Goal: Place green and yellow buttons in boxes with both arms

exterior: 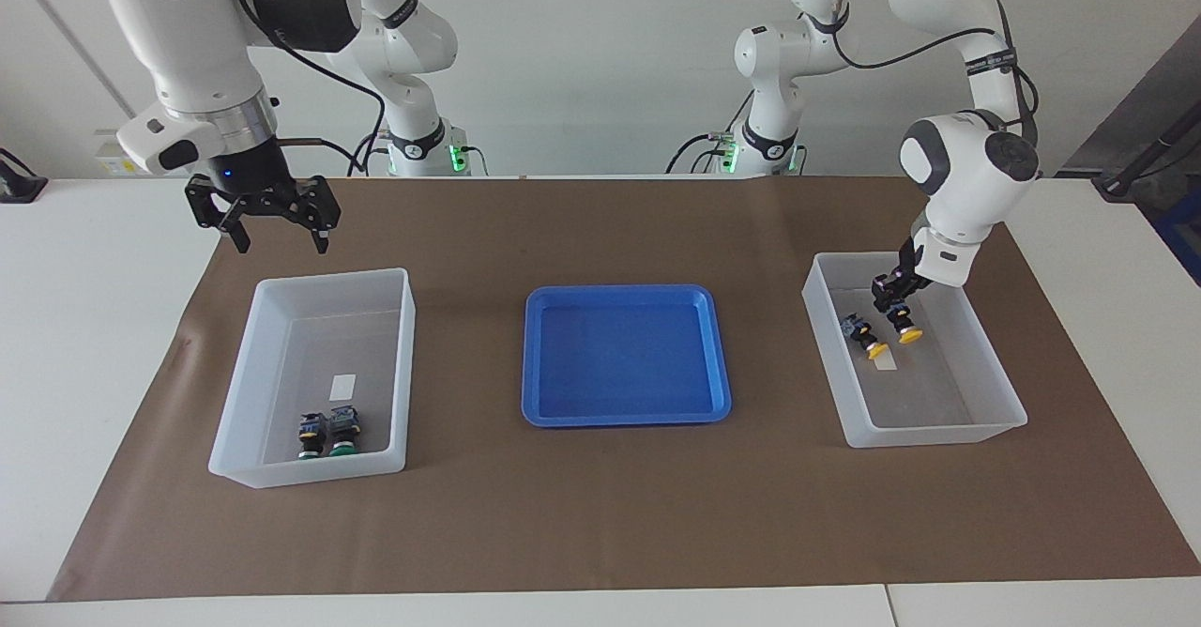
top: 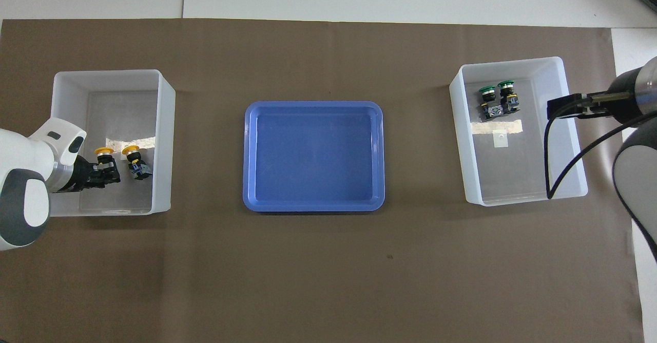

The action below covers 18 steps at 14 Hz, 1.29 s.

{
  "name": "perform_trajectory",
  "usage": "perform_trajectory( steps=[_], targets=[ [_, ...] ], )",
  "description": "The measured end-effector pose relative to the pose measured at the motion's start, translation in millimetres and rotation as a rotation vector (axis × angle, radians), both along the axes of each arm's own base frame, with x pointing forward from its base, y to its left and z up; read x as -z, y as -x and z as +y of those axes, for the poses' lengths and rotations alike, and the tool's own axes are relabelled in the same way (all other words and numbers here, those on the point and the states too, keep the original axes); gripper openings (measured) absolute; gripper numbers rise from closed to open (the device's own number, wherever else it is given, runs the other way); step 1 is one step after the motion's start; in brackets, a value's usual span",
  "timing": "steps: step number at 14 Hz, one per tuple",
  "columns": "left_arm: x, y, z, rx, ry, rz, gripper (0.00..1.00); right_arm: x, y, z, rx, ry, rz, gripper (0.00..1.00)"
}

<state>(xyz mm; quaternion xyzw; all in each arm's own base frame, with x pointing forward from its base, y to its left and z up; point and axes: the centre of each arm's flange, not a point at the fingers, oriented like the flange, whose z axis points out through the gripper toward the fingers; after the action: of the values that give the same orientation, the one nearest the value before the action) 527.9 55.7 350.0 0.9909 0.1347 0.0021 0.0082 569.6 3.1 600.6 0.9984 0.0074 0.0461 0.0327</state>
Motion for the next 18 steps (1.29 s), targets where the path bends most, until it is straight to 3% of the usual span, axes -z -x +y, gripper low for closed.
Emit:
perform_trajectory(
  steps=[3, 4, 9, 10, 14, 18],
  targets=[
    [5.9, -1.7, 5.6, 0.019, -0.001, -0.006, 0.33, 9.3, 4.9, 1.9, 0.001, -0.013, 0.040, 1.00],
    [6.1, -2.0, 6.6, 0.023, -0.002, -0.009, 0.40, 13.9, 6.4, 3.6, 0.001, -0.024, 0.050, 1.00],
    [-22.7, -19.4, -2.1, 0.058, -0.004, -0.037, 0.96, 24.4, 17.6, 6.3, -0.031, -0.028, 0.079, 1.00],
    [-39.0, -26.5, -8.3, 0.076, -0.005, -0.029, 1.00, 23.9, 18.5, 6.3, -0.043, -0.027, 0.079, 1.00],
    [-117.0, -48.3, -44.9, 0.150, -0.008, -0.032, 1.00, 24.8, 20.0, 9.8, -0.054, -0.027, 0.081, 1.00],
    [-155.0, -38.4, -72.1, 0.268, -0.009, -0.025, 1.00, 24.9, 20.5, 21.2, -0.054, -0.031, 0.081, 1.00]
  ],
)
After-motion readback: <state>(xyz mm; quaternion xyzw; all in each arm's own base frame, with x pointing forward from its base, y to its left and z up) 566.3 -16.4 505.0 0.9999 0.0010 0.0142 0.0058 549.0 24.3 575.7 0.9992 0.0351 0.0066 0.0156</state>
